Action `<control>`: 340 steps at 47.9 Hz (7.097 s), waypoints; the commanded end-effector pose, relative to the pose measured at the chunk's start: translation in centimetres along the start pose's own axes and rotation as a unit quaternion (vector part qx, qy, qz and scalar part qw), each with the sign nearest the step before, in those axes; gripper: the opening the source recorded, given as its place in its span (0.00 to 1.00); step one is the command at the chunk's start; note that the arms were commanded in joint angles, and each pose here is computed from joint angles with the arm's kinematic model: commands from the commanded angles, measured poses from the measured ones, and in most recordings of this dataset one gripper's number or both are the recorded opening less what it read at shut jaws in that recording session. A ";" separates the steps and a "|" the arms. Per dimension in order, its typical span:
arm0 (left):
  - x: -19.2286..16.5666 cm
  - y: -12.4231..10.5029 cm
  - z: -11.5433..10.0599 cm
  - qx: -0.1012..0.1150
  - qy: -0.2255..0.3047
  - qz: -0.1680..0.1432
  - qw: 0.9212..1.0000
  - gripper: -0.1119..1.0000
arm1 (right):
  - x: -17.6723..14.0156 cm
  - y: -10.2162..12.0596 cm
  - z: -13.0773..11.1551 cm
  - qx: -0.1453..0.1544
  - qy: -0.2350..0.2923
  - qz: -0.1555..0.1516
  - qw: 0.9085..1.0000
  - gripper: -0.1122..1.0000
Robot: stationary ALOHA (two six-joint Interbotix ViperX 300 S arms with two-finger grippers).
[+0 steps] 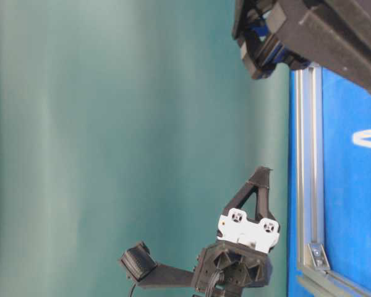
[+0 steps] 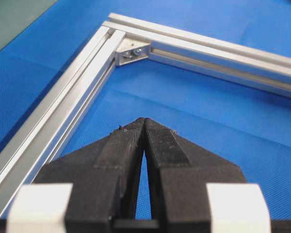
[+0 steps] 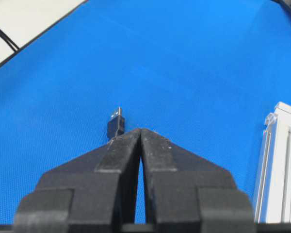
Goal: Insert the wire through the string loop located in the center.
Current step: 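Move the open right gripper down over the black USB cable's plug, then close the right gripper on the cable just behind the USB plug, then lift the cable with the right gripper and carry it toward the frame, then align the USB plug with the white zip-tie loop using the right gripper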
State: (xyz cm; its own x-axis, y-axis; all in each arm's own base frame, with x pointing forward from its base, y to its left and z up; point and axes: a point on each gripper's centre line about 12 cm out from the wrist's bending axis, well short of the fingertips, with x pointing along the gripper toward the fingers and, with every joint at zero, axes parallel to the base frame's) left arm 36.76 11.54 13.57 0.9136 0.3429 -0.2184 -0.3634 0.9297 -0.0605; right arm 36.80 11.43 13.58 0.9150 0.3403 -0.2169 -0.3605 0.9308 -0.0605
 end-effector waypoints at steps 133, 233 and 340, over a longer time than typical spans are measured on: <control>-0.3 0.0 1.0 0.011 -0.011 -0.006 1.000 0.10 | 2.4 0.1 2.6 0.105 0.127 -0.023 0.986 0.08; -0.3 0.0 1.1 0.007 -0.012 -0.007 1.000 0.10 | 2.0 0.2 2.3 0.106 0.129 -0.023 0.986 0.08; -0.2 -1.6 1.4 0.010 -0.020 -0.026 0.999 0.10 | -8.5 -6.7 -2.4 0.174 0.144 -0.147 0.963 0.08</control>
State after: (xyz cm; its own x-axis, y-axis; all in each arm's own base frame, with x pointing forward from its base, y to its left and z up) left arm 36.88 10.19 13.22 0.9250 0.2983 -0.2354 -0.3180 0.9468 -0.0496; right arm 30.77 2.03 12.98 0.8498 0.0509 -0.5246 0.0362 0.9873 0.1544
